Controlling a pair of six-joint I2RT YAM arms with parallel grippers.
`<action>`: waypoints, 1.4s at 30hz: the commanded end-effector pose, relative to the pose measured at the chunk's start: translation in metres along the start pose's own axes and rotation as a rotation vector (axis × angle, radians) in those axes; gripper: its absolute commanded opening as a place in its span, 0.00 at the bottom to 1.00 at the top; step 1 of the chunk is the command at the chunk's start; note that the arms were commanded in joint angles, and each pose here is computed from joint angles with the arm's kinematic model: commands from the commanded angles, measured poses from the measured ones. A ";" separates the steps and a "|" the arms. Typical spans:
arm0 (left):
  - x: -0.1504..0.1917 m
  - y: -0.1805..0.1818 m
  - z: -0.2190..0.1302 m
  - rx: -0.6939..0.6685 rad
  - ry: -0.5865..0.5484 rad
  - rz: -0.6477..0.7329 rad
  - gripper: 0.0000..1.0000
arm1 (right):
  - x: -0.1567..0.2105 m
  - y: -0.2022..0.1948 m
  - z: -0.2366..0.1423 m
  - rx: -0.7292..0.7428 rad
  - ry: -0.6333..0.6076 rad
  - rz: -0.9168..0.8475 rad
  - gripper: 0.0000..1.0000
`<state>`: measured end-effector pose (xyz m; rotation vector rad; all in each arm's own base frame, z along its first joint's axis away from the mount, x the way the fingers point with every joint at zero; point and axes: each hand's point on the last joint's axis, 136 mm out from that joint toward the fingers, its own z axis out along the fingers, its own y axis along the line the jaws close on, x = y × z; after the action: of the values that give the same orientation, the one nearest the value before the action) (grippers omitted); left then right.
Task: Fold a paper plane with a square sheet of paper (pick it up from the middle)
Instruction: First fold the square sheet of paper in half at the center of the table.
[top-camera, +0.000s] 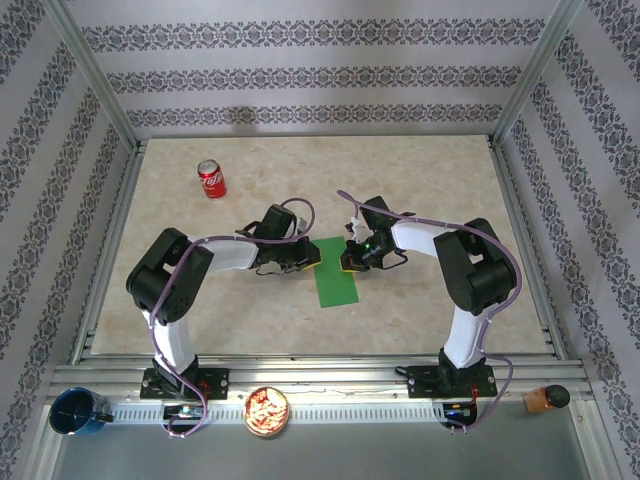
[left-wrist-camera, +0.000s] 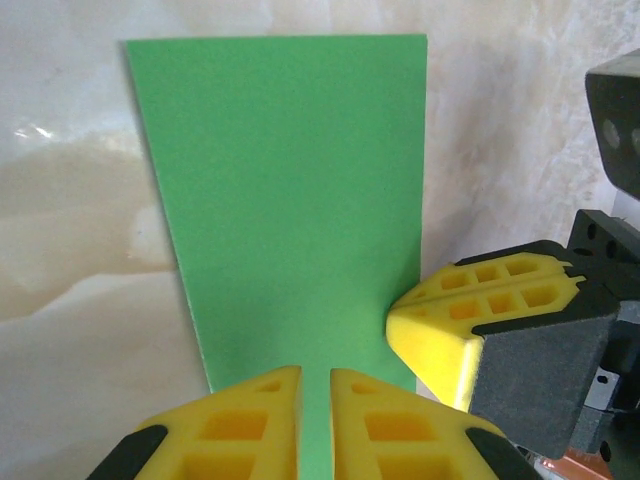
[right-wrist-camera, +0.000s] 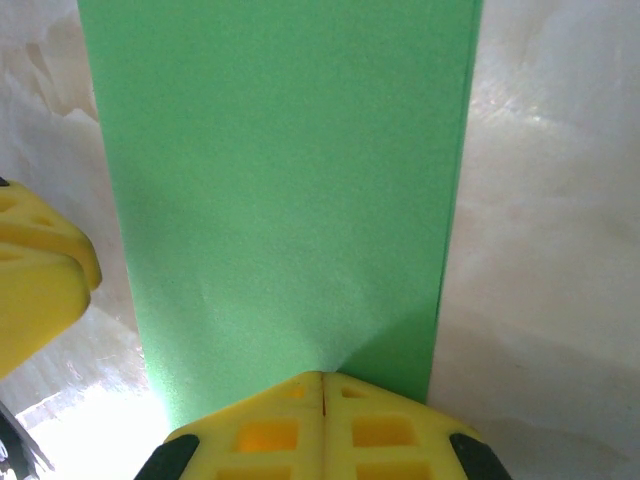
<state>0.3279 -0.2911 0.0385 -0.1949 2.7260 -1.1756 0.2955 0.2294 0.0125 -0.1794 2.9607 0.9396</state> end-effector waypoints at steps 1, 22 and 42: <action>0.007 0.002 0.011 0.008 0.049 0.006 0.15 | 0.039 -0.049 0.013 0.178 0.121 0.116 0.00; 0.027 -0.019 -0.014 -0.037 0.038 0.086 0.16 | 0.041 -0.051 0.013 0.185 0.120 0.125 0.00; 0.095 0.021 0.007 -0.125 0.178 0.063 0.16 | 0.045 -0.056 0.014 0.200 0.125 0.131 0.00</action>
<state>0.2446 -0.3088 0.0206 -0.0298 2.8938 -1.1308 0.2953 0.2293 0.0120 -0.1530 2.9647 0.9424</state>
